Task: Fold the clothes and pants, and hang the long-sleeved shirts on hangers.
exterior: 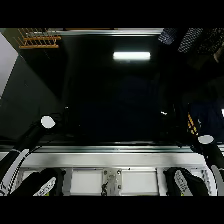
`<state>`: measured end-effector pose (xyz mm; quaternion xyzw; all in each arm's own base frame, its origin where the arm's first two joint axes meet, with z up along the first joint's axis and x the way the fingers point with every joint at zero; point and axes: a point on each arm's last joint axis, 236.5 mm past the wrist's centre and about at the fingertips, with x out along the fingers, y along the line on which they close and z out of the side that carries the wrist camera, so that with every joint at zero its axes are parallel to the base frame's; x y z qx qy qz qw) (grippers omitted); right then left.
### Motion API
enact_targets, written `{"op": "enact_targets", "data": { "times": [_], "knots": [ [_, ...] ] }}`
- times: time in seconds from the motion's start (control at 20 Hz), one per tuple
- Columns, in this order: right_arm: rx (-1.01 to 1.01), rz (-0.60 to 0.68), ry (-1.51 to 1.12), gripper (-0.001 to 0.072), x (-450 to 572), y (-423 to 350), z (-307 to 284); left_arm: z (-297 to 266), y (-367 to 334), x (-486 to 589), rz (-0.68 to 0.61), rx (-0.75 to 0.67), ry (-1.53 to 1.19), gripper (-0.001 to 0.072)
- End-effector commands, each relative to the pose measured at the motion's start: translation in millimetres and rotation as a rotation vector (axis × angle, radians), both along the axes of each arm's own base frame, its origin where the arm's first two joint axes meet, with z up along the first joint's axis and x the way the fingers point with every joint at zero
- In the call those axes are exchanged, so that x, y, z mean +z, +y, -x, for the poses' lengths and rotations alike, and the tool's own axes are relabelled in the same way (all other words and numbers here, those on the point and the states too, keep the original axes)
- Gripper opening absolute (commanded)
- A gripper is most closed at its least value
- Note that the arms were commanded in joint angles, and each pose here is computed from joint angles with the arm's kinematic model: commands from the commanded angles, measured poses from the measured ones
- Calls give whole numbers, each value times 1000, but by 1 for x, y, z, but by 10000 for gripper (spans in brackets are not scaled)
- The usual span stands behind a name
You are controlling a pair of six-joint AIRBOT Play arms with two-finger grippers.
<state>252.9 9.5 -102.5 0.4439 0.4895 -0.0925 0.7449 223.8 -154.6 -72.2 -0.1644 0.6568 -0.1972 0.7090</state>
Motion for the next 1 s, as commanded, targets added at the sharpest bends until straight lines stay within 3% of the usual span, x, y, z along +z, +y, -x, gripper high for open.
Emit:
{"op": "enact_targets", "data": {
  "times": [0.0,0.45,0.5,0.55,0.6,0.65,0.7,0.95],
  "knots": [
    [-45,4,-70,508,-4,4,-18,0,0,0,0,-1,-2,6],
    [-83,16,-78,502,-22,31,-39,1,0,0,1,-4,3,6],
    [-80,14,-75,441,-22,32,-38,1,0,0,1,-4,3,6],
    [-72,20,-78,218,-22,32,-38,1,0,0,0,-4,3,6],
    [-55,33,-85,87,-22,31,-39,1,0,0,0,-3,3,6],
    [-30,49,-98,77,-20,32,-41,0,1,0,0,1,3,6],
    [6,58,-115,17,-15,34,-44,-1,3,0,1,11,2,7],
    [299,145,-307,15,73,56,-85,-72,37,69,22,147,-199,6]
  ]
}}
